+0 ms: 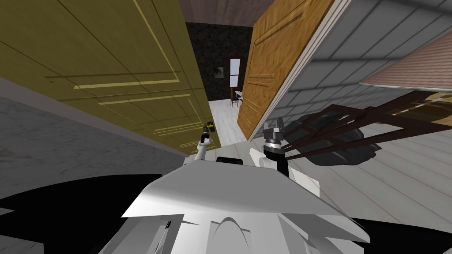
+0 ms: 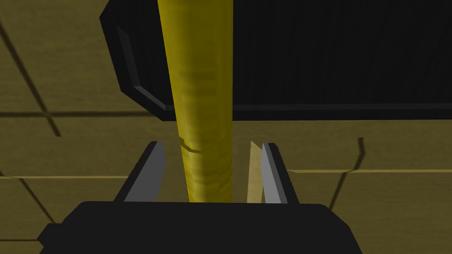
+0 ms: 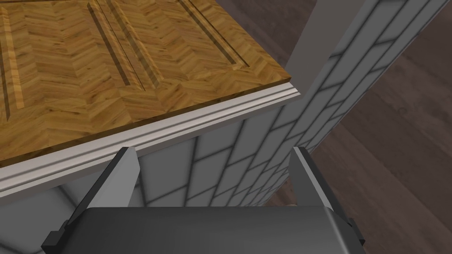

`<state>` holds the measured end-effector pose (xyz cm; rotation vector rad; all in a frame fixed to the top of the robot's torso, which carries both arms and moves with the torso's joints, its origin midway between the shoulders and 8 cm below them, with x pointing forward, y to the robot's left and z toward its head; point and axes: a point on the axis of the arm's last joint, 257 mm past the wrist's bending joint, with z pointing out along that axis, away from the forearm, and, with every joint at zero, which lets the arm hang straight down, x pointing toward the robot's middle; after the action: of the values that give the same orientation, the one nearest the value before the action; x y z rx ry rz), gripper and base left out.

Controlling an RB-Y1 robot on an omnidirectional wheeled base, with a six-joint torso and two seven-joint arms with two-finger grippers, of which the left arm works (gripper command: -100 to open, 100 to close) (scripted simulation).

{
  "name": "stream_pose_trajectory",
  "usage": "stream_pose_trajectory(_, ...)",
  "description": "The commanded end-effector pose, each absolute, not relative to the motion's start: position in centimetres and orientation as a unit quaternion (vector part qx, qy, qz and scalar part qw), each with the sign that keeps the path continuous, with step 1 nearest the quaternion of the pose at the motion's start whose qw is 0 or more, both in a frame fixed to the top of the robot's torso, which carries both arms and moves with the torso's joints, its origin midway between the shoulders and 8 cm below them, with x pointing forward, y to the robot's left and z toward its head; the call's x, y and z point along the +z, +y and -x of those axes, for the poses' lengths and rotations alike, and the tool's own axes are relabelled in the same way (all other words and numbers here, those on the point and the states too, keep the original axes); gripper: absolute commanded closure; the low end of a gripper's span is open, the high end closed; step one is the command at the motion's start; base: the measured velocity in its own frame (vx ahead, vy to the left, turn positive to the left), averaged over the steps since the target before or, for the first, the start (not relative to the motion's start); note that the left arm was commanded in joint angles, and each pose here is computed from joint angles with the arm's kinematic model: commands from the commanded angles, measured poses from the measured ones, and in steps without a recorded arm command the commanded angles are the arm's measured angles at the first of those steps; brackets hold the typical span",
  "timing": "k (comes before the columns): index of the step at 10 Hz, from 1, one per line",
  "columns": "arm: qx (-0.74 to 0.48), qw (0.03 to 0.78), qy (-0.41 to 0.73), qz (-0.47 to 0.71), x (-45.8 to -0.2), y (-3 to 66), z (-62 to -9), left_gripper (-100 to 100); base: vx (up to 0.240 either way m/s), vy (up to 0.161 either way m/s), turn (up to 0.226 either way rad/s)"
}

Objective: Push the door open

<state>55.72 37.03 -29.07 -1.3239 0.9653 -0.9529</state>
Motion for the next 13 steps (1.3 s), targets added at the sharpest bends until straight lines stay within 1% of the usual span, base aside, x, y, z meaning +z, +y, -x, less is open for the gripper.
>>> stream_pose_trajectory(1,-0.407,0.584,0.414,0.567,-29.1,37.1,-55.7,100,-0.029,-0.016,-0.004)
stream_pose_trajectory(5,-0.407,0.584,0.414,0.567,-29.1,37.1,-55.7,100,-0.007,-0.002,-0.002)
stream_pose_trajectory(6,-0.392,0.594,0.405,0.573,-29.0,39.7,-54.9,100,0.107,-0.018,-0.080)
stream_pose_trajectory(8,-0.392,0.594,0.405,0.573,-29.0,39.7,-54.9,100,0.113,-0.011,-0.001)
stream_pose_trajectory(9,-0.381,0.603,0.396,0.578,-28.8,41.8,-54.1,100,0.132,-0.021,-0.066)
stream_pose_trajectory(13,-0.353,0.623,0.372,0.591,-28.5,46.6,-52.0,100,0.194,-0.006,-0.044)
